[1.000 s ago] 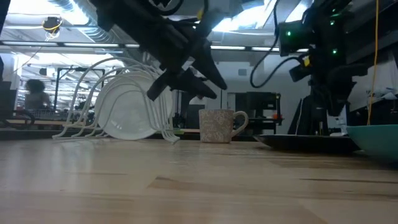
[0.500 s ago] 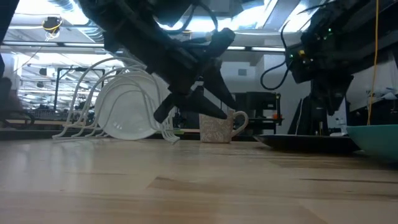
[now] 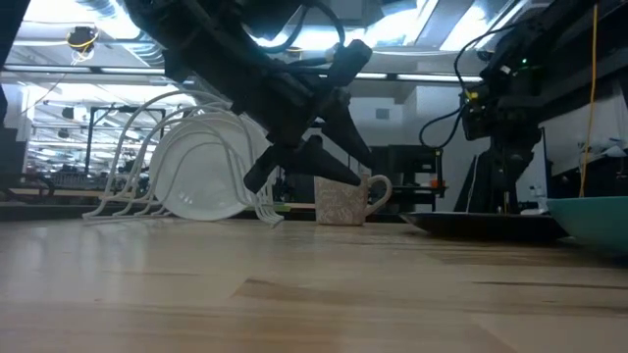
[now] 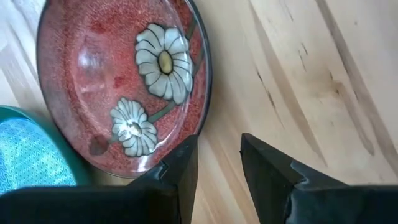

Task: Sort dishes
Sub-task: Put the red plate into the dish rack

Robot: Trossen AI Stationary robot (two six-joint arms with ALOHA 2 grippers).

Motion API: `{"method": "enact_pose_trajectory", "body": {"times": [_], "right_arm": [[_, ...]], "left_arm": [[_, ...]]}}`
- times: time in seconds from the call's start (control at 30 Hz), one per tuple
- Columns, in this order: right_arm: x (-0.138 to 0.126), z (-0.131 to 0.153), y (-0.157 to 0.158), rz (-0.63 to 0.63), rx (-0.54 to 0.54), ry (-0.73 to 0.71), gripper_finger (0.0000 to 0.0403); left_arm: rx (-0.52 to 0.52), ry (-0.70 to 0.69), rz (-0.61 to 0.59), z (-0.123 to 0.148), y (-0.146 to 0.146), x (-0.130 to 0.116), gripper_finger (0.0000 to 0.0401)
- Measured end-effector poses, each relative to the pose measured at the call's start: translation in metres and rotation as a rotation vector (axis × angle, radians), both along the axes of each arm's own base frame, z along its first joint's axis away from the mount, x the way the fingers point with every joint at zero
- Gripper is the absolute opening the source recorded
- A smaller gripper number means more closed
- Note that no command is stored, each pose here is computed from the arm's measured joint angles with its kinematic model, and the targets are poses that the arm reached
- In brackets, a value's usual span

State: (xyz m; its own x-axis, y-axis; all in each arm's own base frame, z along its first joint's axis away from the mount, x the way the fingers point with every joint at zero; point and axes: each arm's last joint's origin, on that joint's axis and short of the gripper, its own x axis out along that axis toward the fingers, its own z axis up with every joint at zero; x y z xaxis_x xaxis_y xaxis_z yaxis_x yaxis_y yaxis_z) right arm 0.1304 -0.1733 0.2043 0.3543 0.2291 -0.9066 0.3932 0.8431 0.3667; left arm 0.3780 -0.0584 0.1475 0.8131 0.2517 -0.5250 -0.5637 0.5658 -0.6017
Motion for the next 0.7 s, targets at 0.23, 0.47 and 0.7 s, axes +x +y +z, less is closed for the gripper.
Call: {"method": "enact_pose_trajectory", "body": {"times": [0.23, 0.47, 0.7], "right_arm": [[0.004, -0.014, -0.007, -0.017, 0.043, 0.036, 0.0127], [0.009, -0.026, -0.013, -0.030, 0.075, 0.048, 0.0127], [0.006, -0.055, -0.004, -0.054, 0.111, -0.036, 0.0127]], "left_arm": [[0.001, -0.001, -0.001, 0.000, 0.000, 0.000, 0.0107], [0.006, 0.001, -0.004, 0.000, 0.000, 0.000, 0.0107], [0.006, 0.002, -0.003, 0.000, 0.000, 0.000, 0.0107]]}}
